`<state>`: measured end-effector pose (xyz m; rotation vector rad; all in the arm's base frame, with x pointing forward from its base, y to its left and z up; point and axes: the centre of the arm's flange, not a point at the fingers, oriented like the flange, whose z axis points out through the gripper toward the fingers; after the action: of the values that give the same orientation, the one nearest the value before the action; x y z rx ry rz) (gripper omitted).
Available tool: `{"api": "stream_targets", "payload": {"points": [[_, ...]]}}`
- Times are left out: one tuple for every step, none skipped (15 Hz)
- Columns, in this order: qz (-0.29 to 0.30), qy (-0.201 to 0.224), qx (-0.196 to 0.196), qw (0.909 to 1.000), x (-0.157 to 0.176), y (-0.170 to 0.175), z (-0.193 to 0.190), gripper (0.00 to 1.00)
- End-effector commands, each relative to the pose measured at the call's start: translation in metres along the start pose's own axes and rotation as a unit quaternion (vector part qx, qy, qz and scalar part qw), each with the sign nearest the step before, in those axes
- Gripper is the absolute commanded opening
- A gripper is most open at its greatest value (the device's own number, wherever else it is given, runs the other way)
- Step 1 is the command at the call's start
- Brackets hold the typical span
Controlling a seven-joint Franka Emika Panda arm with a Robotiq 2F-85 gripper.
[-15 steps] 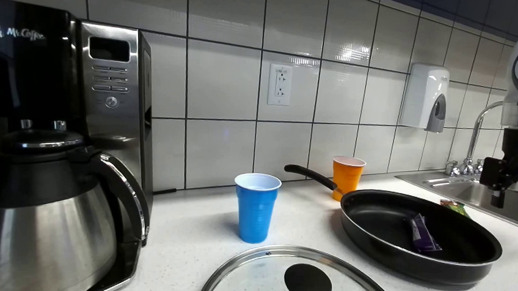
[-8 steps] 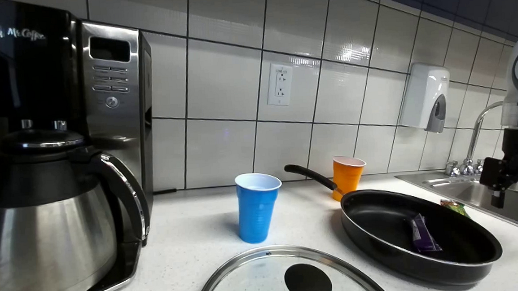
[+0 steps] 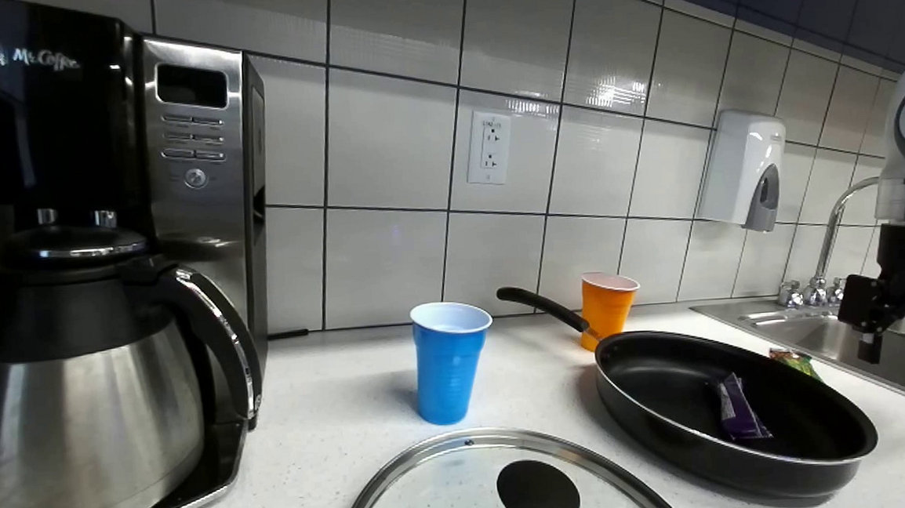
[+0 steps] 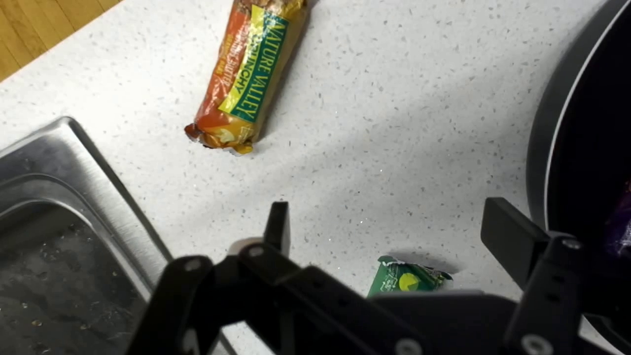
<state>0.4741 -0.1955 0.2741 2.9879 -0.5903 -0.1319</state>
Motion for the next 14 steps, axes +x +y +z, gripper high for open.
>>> {"api": "stream_targets", "payload": {"points": [[0.000,0.000,0.000,1.0000,0.000,0.000,0.000,1.00],[0.000,0.000,0.000,1.0000,0.000,0.000,0.000,1.00],[0.005,0.009,-0.004,0.9999,0.003,0.003,-0.003,1.00],[0.011,0.016,-0.003,0.9998,0.006,0.007,-0.006,1.00],[0.019,0.023,0.000,0.9996,0.012,0.013,-0.010,1.00],[0.028,0.030,-0.002,0.9991,0.016,0.019,-0.012,1.00],[0.034,0.035,0.000,0.9988,0.021,0.026,-0.014,1.00],[0.042,0.040,-0.002,0.9983,0.026,0.031,-0.017,1.00],[0.051,0.044,0.000,0.9977,0.031,0.036,-0.018,1.00],[0.058,0.047,0.003,0.9972,0.036,0.042,-0.019,1.00],[0.066,0.053,0.007,0.9964,0.042,0.047,-0.019,1.00],[0.074,0.056,0.013,0.9956,0.048,0.050,-0.019,1.00],[0.082,0.058,0.019,0.9947,0.054,0.052,-0.018,1.00],[0.090,0.061,0.025,0.9937,0.061,0.053,-0.016,1.00]]}}
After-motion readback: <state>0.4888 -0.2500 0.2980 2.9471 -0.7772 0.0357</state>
